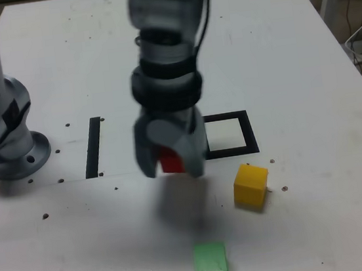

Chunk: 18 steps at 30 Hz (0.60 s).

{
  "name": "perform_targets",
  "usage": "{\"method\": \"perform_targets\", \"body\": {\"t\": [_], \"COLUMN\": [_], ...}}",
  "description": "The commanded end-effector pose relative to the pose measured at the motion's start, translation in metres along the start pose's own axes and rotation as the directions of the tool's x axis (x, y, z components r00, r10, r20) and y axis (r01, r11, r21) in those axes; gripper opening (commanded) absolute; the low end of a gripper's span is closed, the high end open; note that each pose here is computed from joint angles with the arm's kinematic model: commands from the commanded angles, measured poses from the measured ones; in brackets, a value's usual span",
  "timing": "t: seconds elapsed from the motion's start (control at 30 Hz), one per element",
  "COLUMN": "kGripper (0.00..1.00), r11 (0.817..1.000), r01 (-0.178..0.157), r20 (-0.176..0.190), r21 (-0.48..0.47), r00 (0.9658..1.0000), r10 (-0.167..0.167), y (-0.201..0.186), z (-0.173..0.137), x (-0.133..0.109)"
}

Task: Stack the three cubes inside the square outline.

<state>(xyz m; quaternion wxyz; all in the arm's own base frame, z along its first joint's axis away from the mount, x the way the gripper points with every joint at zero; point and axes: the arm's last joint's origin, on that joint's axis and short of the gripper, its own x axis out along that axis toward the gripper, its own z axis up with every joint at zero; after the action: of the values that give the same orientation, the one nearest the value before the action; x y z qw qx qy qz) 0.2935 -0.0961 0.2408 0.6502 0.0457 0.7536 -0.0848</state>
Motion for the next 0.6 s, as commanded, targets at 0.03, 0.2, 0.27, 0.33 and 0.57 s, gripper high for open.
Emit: {"method": "perform_targets", "body": {"t": [0.03, 0.2, 0.27, 0.33, 0.57], "kGripper": [0.33, 0.33, 0.33, 0.33, 0.33], "r11": [0.999, 0.997, 0.996, 0.995, 0.994], "r01": [0.009, 0.017, 0.021, 0.024, 0.033], "r20": [0.003, 0.005, 0.007, 0.01, 0.015], "r21": [-0.039, -0.076, -0.087, -0.093, -0.107], "r00": [1.0, 0.9998, 0.9998, 0.9997, 0.9994], "r10": [-0.008, -0.017, -0.02, -0.023, -0.032], "y": [0.012, 0.031, 0.039, 0.046, 0.067], "z": [0.013, 0.025, 0.028, 0.031, 0.04], "x": [0.0, 0.0, 0.0, 0.0, 0.0]}}
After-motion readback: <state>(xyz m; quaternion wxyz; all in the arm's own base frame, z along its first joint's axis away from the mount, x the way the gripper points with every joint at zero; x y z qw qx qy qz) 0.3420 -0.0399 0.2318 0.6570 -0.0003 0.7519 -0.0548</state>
